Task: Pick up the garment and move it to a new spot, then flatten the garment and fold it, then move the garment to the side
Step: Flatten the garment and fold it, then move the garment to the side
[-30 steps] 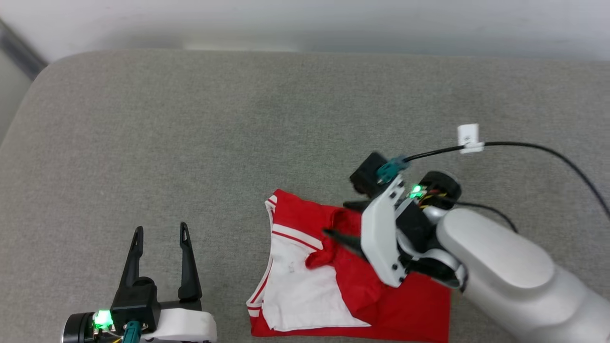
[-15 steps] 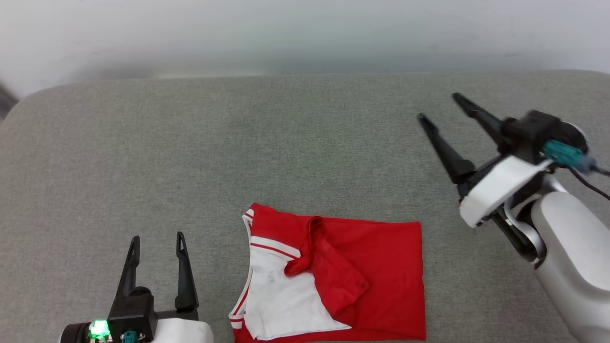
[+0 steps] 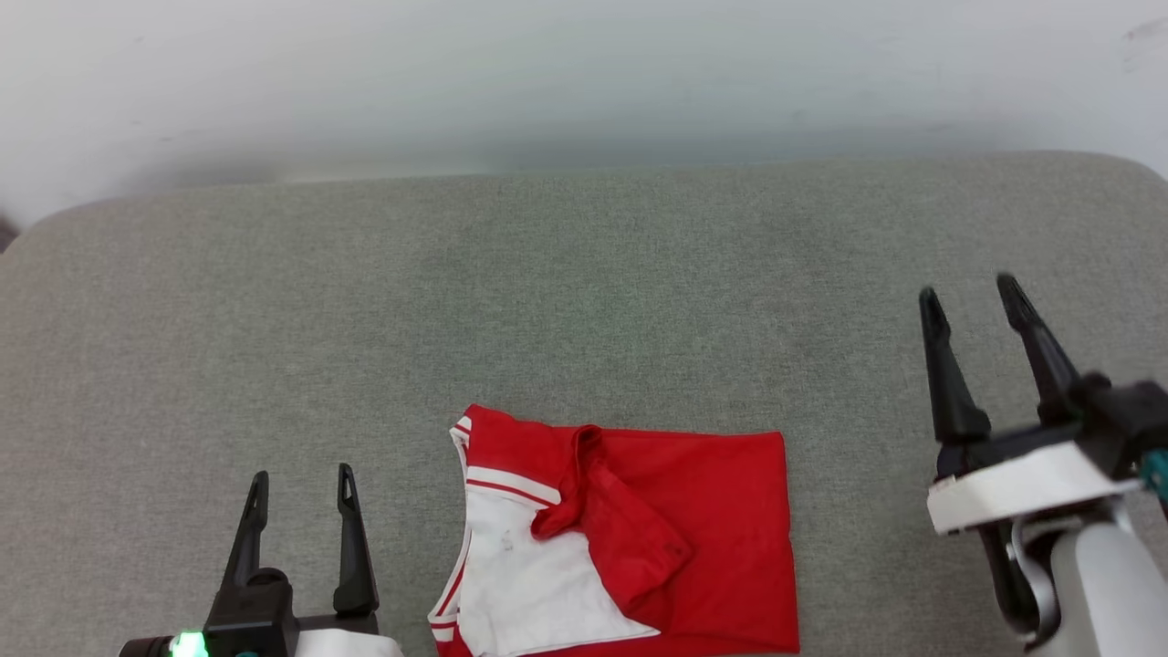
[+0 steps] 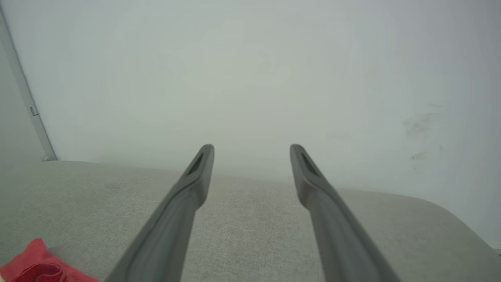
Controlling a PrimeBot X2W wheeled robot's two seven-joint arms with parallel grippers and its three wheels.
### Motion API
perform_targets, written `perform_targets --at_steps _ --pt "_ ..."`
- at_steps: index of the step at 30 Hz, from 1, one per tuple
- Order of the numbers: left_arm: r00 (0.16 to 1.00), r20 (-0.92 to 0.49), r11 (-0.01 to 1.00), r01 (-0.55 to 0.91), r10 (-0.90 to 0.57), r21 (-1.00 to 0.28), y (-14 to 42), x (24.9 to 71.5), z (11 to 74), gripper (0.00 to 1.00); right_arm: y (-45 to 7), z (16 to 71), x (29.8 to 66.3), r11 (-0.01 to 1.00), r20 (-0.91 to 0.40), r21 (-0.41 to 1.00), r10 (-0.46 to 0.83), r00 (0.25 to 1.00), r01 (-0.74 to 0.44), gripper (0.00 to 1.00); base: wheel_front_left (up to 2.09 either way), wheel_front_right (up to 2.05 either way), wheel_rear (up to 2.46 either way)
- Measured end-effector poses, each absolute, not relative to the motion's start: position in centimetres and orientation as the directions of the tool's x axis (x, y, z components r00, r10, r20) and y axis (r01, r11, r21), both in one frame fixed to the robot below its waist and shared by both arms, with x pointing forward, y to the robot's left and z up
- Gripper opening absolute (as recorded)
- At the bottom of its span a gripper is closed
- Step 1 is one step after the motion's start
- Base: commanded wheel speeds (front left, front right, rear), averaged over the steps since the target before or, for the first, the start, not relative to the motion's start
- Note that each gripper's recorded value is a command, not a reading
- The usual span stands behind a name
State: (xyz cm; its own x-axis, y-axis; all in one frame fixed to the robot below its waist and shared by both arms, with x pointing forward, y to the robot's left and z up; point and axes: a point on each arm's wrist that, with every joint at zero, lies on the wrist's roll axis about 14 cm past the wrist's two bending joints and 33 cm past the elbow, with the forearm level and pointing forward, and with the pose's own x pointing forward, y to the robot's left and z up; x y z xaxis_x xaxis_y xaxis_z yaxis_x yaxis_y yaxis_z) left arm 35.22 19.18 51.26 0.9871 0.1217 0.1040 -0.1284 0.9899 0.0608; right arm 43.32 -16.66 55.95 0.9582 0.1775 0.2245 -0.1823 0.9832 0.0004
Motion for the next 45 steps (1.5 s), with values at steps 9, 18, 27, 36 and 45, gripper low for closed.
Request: perform_targets --at_steps 9,18,27,36,45 --pt "0.987 0.109 0.991 -0.124 0.117 0.057 19.2 34.0 51.5 1.0 -16.7 53.0 38.7 0.99 0.161 0.054 0.12 0.98 -0.13 1.0 0.0 0.0 0.0" --pt "0.987 0.101 0.99 -0.127 0.121 0.055 19.4 32.4 51.3 1.0 -17.3 51.2 35.5 0.993 0.104 0.071 0.086 0.991 -0.094 1.0 0.0 0.0 0.0" --pt "0.988 0.092 0.99 -0.129 0.124 0.054 19.6 32.0 51.0 1.0 -17.8 52.2 35.3 0.994 0.136 0.076 0.07 0.988 -0.081 1.0 0.0 0.0 0.0" --pt "0.991 0.066 0.992 -0.118 0.115 0.05 19.4 32.6 50.2 1.0 -16.3 61.2 40.5 0.981 0.361 -0.094 0.193 0.912 -0.17 1.0 0.0 0.0 0.0" --pt "0.991 0.067 0.992 -0.119 0.116 0.049 19.4 33.4 50.2 1.0 -13.1 52.9 43.2 0.904 -0.313 0.021 0.412 0.856 -0.428 1.0 0.0 0.0 0.0"
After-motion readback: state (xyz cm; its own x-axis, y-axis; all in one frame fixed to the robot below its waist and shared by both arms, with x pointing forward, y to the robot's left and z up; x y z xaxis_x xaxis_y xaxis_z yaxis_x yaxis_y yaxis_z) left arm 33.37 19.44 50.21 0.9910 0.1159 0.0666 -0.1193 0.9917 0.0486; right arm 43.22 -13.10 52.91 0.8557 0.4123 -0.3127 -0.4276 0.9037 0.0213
